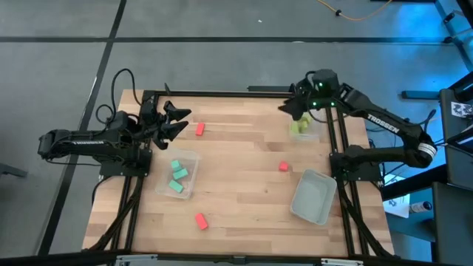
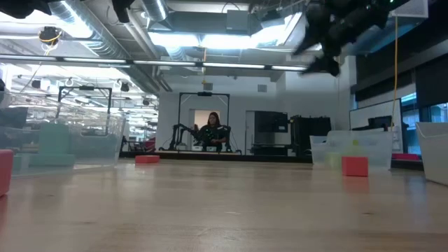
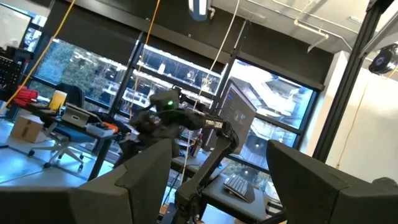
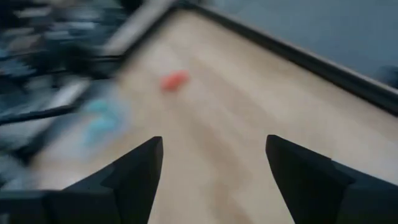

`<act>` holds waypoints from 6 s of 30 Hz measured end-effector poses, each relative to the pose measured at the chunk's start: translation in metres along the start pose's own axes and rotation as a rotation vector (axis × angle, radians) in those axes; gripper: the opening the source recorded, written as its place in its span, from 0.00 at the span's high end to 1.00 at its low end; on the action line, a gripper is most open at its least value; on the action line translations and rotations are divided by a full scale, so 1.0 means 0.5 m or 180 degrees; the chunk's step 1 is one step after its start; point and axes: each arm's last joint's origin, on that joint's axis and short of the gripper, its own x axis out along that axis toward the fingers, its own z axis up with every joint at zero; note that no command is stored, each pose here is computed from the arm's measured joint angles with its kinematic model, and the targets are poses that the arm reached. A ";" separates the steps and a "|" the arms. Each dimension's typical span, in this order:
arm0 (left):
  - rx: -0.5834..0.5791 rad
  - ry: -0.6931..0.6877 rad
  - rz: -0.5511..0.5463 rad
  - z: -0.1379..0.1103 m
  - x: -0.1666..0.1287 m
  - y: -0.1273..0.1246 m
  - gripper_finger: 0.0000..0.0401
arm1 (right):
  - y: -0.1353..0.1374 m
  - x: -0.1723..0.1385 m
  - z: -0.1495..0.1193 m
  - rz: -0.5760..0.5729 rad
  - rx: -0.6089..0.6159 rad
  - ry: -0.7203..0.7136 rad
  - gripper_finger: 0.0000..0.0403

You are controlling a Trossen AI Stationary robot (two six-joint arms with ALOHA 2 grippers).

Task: Sort & place blocks by color
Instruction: Put the top left orange block into the gray bin

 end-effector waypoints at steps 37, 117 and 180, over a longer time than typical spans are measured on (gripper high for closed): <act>-0.0075 0.0526 -0.0275 -0.024 -0.002 0.001 0.36 | 0.298 -0.005 -0.050 0.2144 -0.0479 -0.0689 0.28; -0.0656 0.3154 0.4251 -0.336 0.038 0.301 0.37 | 0.264 -0.048 -0.085 0.1513 -0.0987 -0.0402 0.28; 0.0309 0.1960 0.0300 -0.211 0.200 -0.141 0.72 | 0.376 0.100 -0.120 0.2235 -0.1133 -0.0728 0.28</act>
